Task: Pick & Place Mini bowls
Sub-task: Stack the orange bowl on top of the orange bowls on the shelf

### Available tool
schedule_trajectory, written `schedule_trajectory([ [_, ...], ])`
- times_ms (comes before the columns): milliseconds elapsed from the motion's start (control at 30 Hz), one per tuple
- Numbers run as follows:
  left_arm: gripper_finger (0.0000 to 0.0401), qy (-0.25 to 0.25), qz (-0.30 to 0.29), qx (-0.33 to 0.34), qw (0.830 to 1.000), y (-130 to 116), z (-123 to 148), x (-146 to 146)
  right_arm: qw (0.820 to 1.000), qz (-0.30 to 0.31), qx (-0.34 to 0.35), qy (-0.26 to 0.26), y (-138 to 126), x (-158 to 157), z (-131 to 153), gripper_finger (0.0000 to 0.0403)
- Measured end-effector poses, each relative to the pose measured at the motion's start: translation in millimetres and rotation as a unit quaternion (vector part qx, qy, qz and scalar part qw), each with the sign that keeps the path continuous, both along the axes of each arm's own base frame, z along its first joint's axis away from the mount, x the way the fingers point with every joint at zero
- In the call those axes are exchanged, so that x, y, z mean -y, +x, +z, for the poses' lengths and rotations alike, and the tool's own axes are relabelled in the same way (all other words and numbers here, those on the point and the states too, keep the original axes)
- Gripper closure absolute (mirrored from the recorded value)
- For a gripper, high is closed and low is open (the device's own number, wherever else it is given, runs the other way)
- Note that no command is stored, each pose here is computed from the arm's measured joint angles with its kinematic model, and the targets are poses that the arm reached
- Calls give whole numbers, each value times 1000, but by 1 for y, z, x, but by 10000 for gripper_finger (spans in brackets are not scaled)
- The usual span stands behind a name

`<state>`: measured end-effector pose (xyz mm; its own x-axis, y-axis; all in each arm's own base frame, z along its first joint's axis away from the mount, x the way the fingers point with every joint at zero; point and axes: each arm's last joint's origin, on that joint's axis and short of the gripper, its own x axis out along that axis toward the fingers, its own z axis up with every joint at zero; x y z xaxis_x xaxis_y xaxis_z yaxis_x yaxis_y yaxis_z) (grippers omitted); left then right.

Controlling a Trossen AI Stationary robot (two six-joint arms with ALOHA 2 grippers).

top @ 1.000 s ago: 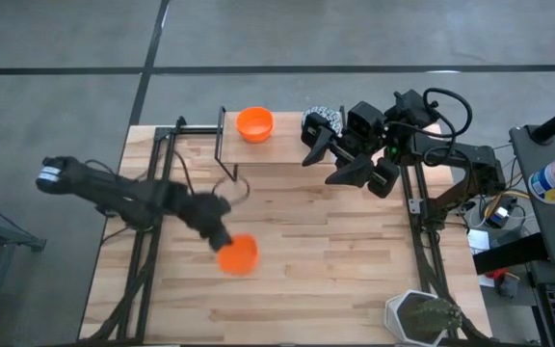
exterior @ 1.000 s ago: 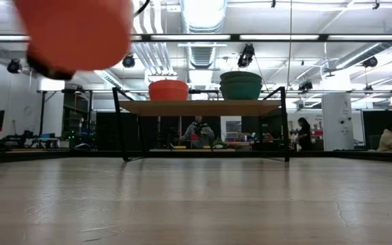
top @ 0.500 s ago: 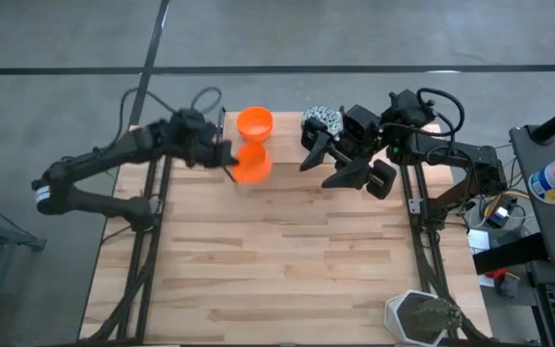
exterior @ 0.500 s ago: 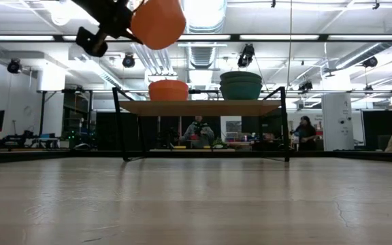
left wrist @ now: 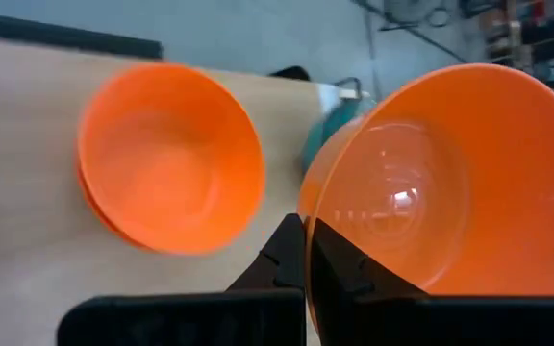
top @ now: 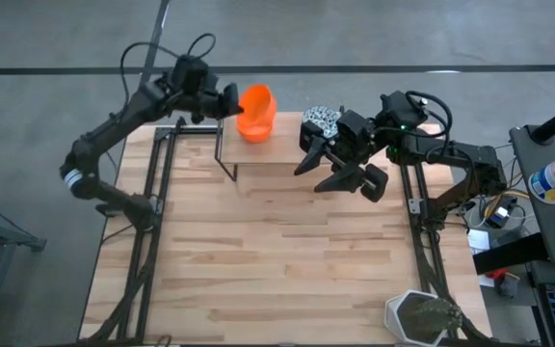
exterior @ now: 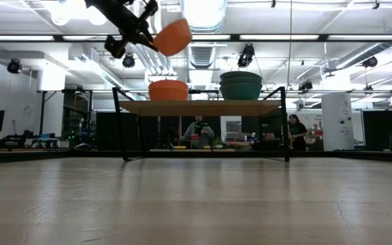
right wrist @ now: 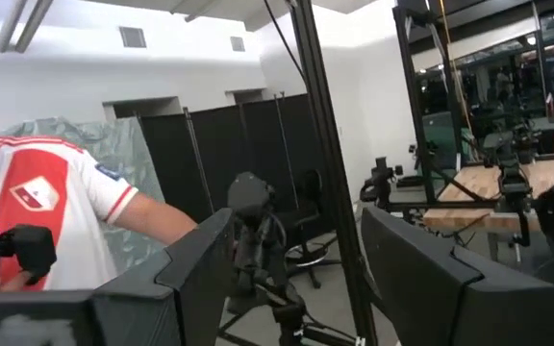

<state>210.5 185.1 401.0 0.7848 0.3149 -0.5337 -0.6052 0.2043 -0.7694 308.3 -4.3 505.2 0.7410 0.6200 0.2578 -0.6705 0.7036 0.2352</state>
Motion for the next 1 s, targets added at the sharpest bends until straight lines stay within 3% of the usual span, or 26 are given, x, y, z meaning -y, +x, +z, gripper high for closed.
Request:
schedule_trajectory([
  [200,401,-30,23,-102,994,13,-4,-25,1000,-5,-19,2,1,4,-3,179],
  [333,401,-19,33,-167,985,18,-9,-34,1000,-3,-25,1,0,5,-4,179],
  [567,401,4,51,-188,981,22,-11,-40,1000,1,-26,-2,-1,6,-3,179],
  [700,401,-11,52,-227,972,21,-21,-40,1000,-1,-27,-9,-1,6,-4,179],
  [1000,401,-8,41,-243,969,30,-31,-45,1000,-3,-25,-16,-1,6,-5,179],
])
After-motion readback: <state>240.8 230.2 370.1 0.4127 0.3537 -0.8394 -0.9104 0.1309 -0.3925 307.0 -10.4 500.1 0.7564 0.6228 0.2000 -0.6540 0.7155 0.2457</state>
